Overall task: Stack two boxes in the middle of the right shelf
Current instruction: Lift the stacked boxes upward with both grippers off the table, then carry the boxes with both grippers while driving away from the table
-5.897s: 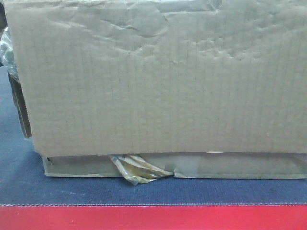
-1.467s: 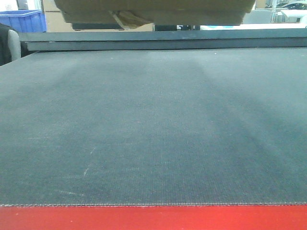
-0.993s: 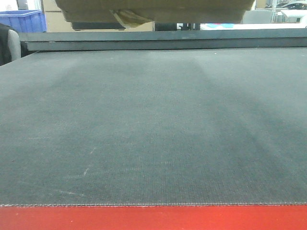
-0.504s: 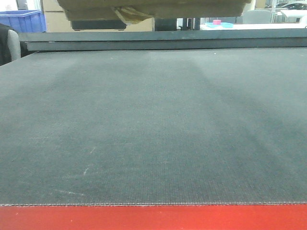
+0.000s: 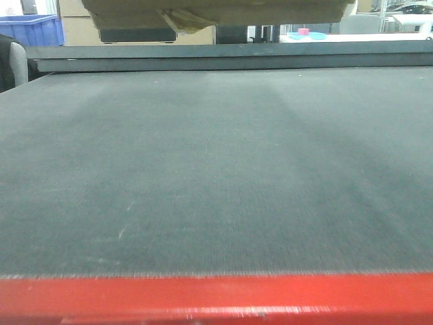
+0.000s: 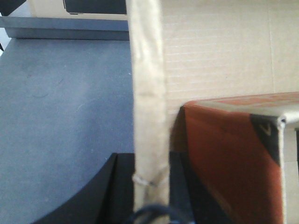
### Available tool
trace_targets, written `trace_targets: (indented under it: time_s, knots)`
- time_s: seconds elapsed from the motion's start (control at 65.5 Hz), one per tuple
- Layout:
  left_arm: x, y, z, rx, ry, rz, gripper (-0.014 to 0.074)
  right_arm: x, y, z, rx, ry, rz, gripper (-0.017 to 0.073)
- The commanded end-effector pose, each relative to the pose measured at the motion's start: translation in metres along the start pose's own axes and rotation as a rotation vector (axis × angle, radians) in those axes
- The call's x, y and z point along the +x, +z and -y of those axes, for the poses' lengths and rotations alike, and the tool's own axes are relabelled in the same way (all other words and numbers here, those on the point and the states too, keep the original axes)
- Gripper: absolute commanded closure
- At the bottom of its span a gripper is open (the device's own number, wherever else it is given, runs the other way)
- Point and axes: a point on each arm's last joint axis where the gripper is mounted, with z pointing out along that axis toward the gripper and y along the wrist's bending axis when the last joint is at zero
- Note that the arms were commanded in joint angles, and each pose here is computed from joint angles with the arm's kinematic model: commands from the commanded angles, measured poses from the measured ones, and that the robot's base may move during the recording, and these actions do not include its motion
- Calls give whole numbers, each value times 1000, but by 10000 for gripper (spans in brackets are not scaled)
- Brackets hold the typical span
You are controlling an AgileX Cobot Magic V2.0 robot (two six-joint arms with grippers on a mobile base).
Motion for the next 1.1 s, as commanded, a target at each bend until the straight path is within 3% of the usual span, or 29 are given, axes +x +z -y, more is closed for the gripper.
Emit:
trace_targets:
  time_s: [0.0,1.085]
  knots:
    - [-10,-10,-2,20,-6,68,704,-13,-7,-1,-26,-1,99,720]
    - [-10,-10,-2,19,-5,69,704,-13,-7,-1,-26,-1,99,720]
